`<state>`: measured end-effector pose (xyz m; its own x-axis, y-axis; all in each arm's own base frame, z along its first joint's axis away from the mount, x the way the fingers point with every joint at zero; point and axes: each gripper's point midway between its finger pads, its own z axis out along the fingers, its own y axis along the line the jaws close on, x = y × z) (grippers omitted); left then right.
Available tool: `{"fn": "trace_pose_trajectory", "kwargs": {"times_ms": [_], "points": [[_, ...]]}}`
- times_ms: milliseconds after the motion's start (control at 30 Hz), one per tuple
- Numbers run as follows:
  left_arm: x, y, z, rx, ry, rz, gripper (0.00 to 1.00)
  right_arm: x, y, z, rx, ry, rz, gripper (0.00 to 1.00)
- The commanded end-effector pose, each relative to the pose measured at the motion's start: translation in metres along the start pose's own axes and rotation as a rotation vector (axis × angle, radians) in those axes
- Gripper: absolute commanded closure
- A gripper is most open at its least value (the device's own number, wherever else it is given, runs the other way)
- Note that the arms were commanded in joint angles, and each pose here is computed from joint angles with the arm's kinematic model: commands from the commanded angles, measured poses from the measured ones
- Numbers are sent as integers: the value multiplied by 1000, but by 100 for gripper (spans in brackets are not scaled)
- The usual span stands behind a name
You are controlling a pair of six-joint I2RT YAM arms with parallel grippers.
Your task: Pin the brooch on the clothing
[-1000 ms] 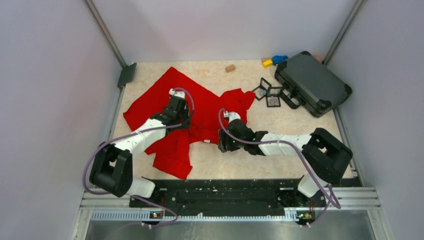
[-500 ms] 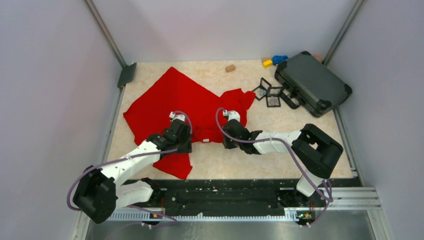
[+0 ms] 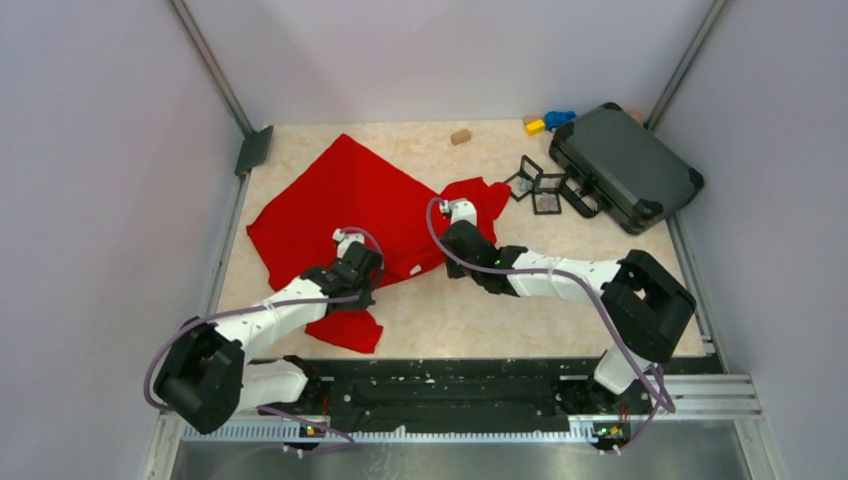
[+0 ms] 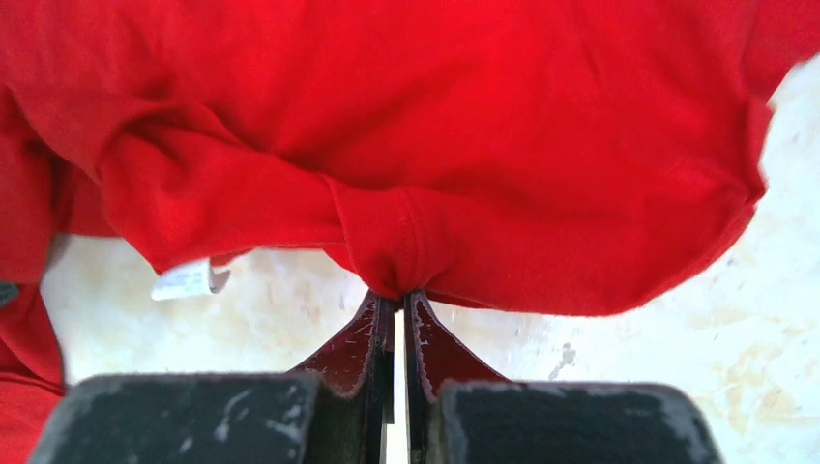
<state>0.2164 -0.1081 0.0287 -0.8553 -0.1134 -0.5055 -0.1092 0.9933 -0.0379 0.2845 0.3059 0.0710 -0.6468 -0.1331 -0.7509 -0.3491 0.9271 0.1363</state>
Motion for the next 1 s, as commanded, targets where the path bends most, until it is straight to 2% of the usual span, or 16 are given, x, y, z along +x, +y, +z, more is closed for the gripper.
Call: {"fn": "trace_pose_trajectory", "kwargs": {"times_ms": [0,200,333,433,500,600,667,767,867,967], "points": [[-38,10,-18,-7,-115,-72,100,-58,-3,-5,30,-123,-25,100],[-73,29,-32,5,-164,-133,100,-98,-13,21,30,-170,-20,100],[-88,43,-27,6,-128,-159,100,-121,-20,50,41,-199,-33,100],[-94,50,-20,-2,-103,-193,100,-120,-22,73,47,-174,-62,100],[-99,54,-19,-22,-110,-200,94,-123,-19,83,42,-159,-79,100],[-103,55,-24,-32,-117,-200,67,-124,-13,80,11,-133,-89,59],[-104,54,-30,-16,-133,-198,57,-128,-7,69,-23,-148,-77,44],[-107,48,-42,24,-187,-191,50,-128,1,48,-84,-166,-60,38],[-109,33,-58,95,-261,-180,42,-129,18,30,-157,-187,-54,37],[-103,10,-63,195,-281,-179,42,-123,39,21,-231,-185,-55,39]]}}
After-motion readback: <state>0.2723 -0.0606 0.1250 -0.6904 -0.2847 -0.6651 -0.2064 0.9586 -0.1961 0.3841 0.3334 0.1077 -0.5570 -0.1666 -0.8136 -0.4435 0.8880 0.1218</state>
